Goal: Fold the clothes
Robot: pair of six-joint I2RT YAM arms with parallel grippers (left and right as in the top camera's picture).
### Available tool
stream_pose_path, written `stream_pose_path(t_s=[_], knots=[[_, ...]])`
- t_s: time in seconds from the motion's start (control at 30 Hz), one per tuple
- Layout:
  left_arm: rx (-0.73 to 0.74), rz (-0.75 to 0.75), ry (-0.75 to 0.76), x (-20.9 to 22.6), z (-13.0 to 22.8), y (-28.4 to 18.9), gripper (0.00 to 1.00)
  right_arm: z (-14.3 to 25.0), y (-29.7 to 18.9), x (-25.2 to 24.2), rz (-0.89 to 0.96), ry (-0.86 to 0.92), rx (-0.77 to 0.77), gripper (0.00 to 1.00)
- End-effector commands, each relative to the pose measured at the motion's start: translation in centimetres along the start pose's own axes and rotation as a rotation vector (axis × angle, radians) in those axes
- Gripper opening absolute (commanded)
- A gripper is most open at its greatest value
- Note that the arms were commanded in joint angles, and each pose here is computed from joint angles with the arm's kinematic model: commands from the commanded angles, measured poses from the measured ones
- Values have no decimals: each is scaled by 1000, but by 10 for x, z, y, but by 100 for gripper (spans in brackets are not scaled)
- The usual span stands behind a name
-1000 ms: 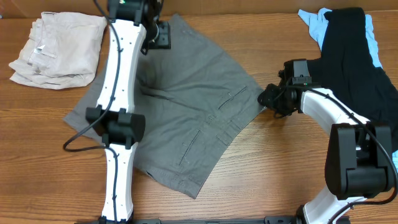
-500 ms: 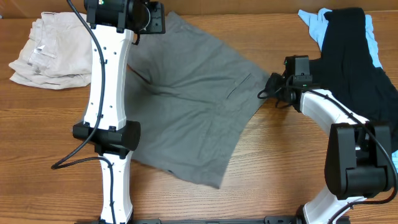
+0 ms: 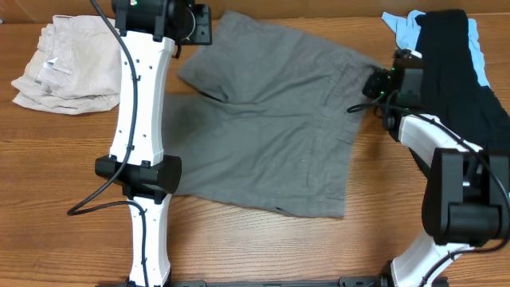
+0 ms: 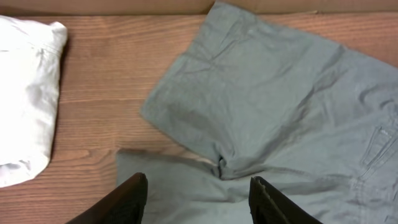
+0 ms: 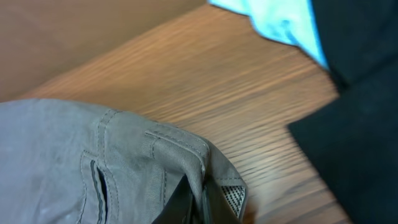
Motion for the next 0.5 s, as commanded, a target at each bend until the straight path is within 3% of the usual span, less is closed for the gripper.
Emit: stream_pose_path(t_s=[0.0, 0.1, 0.3, 0.47], knots=[[19, -17, 38, -2, 4, 5, 56, -6, 15, -4, -19, 4, 6, 21], [25, -17, 38, -2, 5, 7, 57, -14, 12, 10, -78, 3, 15, 100], [-3, -19, 68, 4, 1, -7, 57, -56, -43, 54, -222, 6, 31, 100], [-44, -24, 65, 7, 1, -46, 59, -75, -129, 77, -271, -4, 52, 100]])
Point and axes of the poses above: each gripper's point midway between its finger pads, its own y axis out along the fingers, its own x axis along the line the jaws close on, z = x × y, the point moved 1 cm from there along -y, back along the fingers, and after that the axes turned 4 degrees about y, right-handed, at the moved point
